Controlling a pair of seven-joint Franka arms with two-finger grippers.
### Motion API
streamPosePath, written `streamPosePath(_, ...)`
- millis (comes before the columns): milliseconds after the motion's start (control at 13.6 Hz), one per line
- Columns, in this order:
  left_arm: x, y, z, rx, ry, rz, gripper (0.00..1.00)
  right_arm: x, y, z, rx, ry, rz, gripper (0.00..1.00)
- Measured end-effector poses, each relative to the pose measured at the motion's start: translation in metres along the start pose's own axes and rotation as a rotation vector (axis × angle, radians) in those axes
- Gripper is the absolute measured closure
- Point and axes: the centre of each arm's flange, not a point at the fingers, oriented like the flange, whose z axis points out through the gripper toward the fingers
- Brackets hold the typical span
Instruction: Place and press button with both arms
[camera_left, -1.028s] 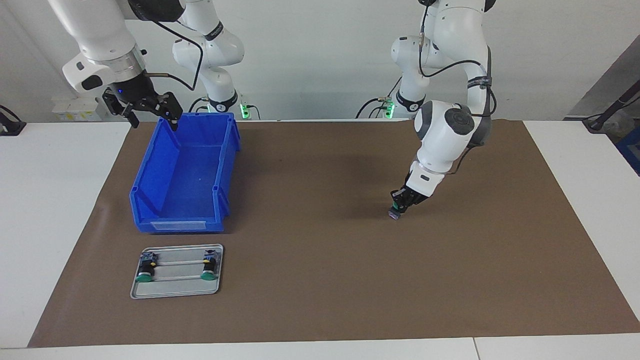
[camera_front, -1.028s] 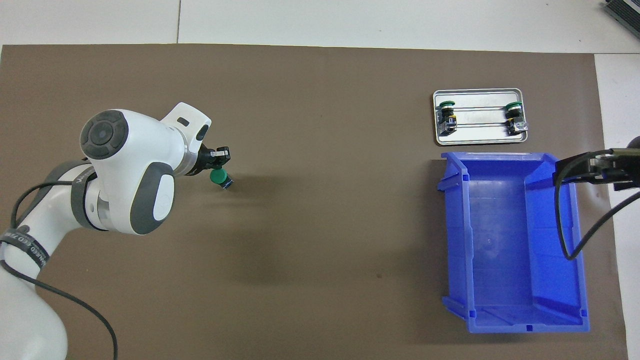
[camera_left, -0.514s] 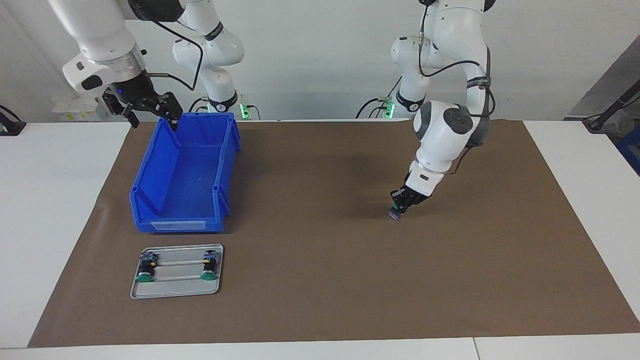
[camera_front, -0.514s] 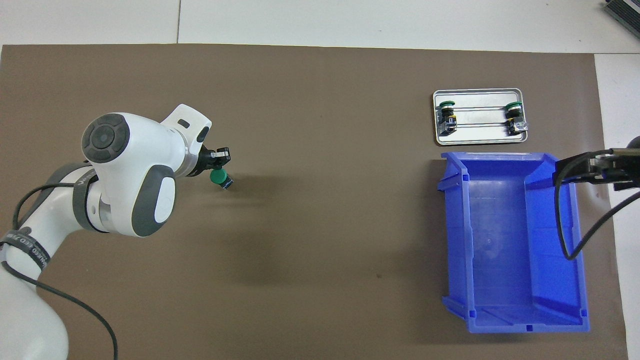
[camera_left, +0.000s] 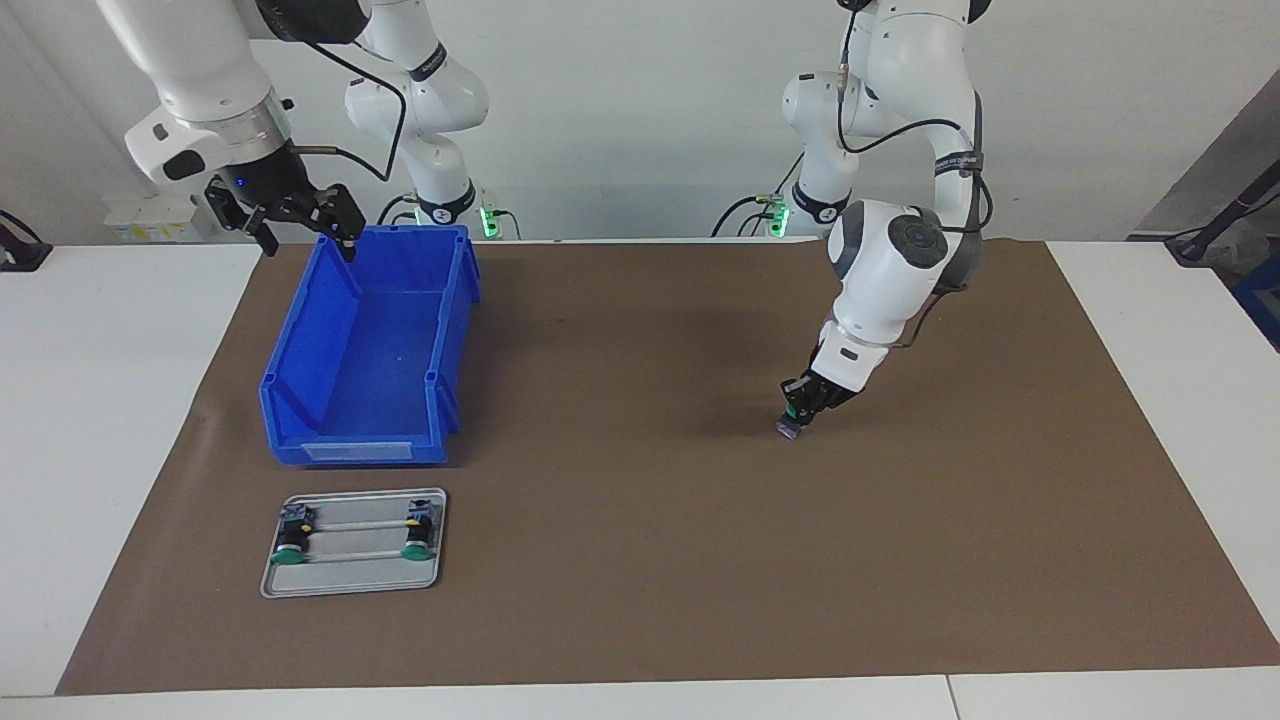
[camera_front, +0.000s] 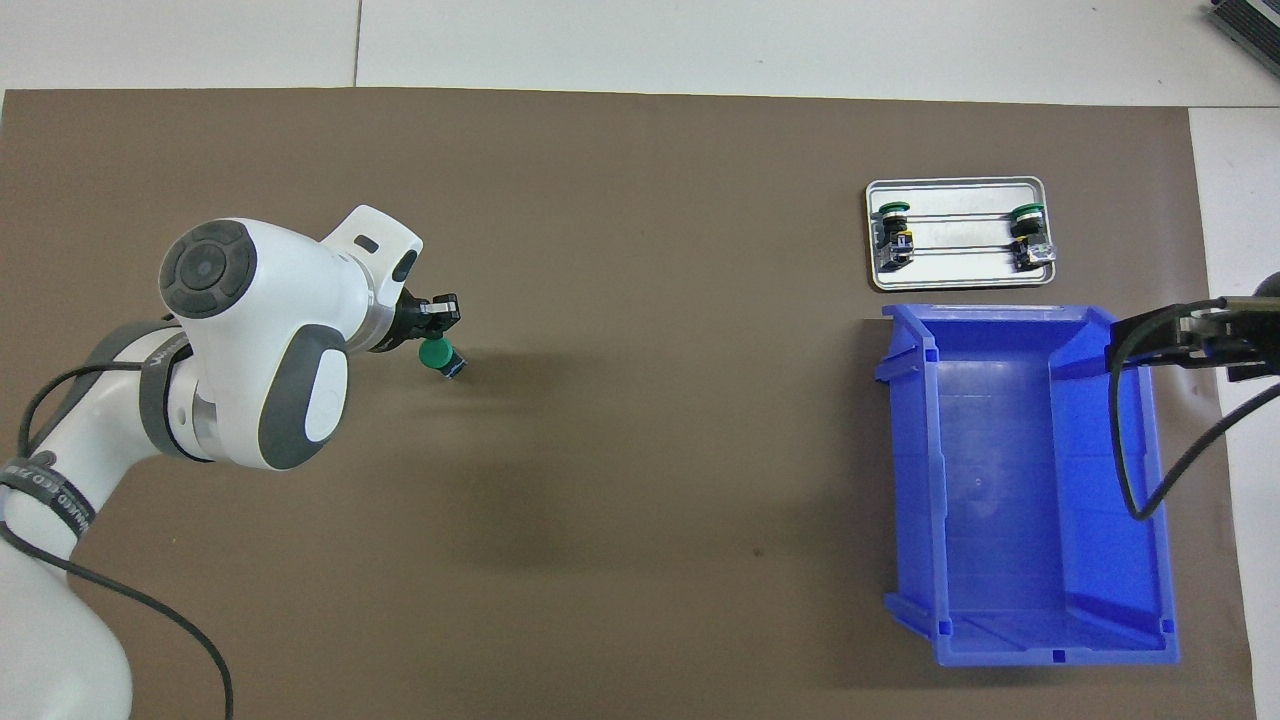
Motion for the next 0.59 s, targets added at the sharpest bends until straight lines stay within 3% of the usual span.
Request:
streamPosePath(367, 0.01, 0.012, -0.053, 0.023, -0.091, 0.012, 0.99, 0.0, 0.0, 0.0, 0.0, 0.0, 0.0, 0.0)
streamPosePath(587, 0.013, -0.002, -0.104, 0.044, -0.143, 0.04, 0.86, 0.0, 0.0, 0.0, 0.0, 0.0, 0.0, 0.0)
